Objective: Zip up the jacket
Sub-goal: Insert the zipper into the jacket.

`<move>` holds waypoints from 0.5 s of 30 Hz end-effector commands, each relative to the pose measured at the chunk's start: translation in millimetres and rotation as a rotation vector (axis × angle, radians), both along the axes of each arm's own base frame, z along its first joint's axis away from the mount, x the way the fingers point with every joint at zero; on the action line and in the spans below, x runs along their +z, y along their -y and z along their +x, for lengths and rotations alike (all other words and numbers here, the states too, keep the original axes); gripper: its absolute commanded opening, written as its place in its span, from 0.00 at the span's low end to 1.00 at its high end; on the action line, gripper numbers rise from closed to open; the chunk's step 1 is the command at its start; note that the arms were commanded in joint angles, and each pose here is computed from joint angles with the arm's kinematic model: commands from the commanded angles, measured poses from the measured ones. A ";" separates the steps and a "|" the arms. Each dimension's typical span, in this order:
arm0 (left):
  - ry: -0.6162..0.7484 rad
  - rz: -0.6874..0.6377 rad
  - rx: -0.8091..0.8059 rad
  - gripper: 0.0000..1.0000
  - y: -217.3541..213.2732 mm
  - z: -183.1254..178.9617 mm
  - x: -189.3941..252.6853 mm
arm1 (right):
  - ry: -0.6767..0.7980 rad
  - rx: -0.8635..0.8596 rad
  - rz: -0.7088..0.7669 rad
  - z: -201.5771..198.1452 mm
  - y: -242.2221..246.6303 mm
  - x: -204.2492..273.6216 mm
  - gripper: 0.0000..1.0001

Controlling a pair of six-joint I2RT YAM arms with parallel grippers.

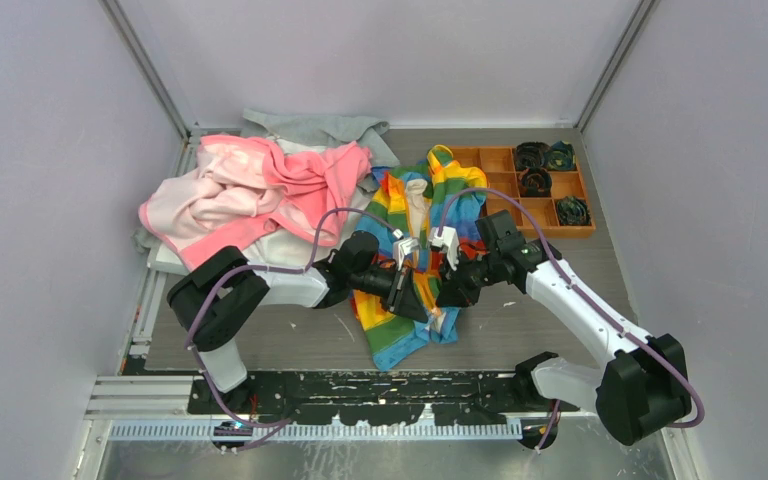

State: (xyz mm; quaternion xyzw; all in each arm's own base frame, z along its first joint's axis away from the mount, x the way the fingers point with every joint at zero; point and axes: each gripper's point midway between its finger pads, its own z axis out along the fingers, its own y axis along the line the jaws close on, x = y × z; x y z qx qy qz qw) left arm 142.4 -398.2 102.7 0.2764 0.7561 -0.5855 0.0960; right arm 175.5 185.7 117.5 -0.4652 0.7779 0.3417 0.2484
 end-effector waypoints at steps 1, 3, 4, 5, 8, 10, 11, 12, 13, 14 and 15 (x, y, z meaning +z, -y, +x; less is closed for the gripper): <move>-0.004 -0.042 -0.031 0.00 -0.2 -5.6 17.7 | 0.079 0.054 0.040 3.8 -4.1 14.7 0.19; -0.006 -0.040 -0.032 0.00 -0.6 -6.0 17.7 | 0.079 0.050 0.033 4.6 -3.3 14.8 0.21; -0.009 -0.038 -0.032 0.00 -0.9 -6.3 17.3 | 0.079 0.049 0.031 4.6 -2.9 15.2 0.21; -0.012 -0.034 -0.032 0.00 -1.2 -6.6 16.4 | 0.081 0.050 0.032 4.4 -2.8 16.3 0.22; -0.021 -0.023 -0.032 0.00 -2.3 -7.5 13.5 | 0.084 0.053 0.037 3.0 -3.0 19.0 0.26; -0.026 -0.019 -0.033 0.00 -2.9 -8.4 12.2 | 0.083 0.059 0.037 1.5 -2.8 18.6 0.29; -0.026 -0.018 -0.032 0.00 -3.1 -8.2 12.0 | 0.082 0.060 0.036 1.2 -2.6 18.1 0.29; -0.027 -0.017 -0.032 0.00 -3.3 -8.4 11.4 | 0.080 0.062 0.033 1.0 -2.1 18.0 0.30; -0.028 -0.017 -0.031 0.00 -3.4 -8.5 11.5 | 0.082 0.065 0.028 1.0 -1.6 17.5 0.32; -0.029 -0.016 -0.031 0.00 -3.5 -8.5 11.4 | 0.081 0.063 0.022 1.2 -0.7 16.9 0.33; -0.030 -0.016 -0.031 0.00 -3.3 -8.4 11.9 | 0.083 0.061 0.015 1.8 0.3 16.7 0.35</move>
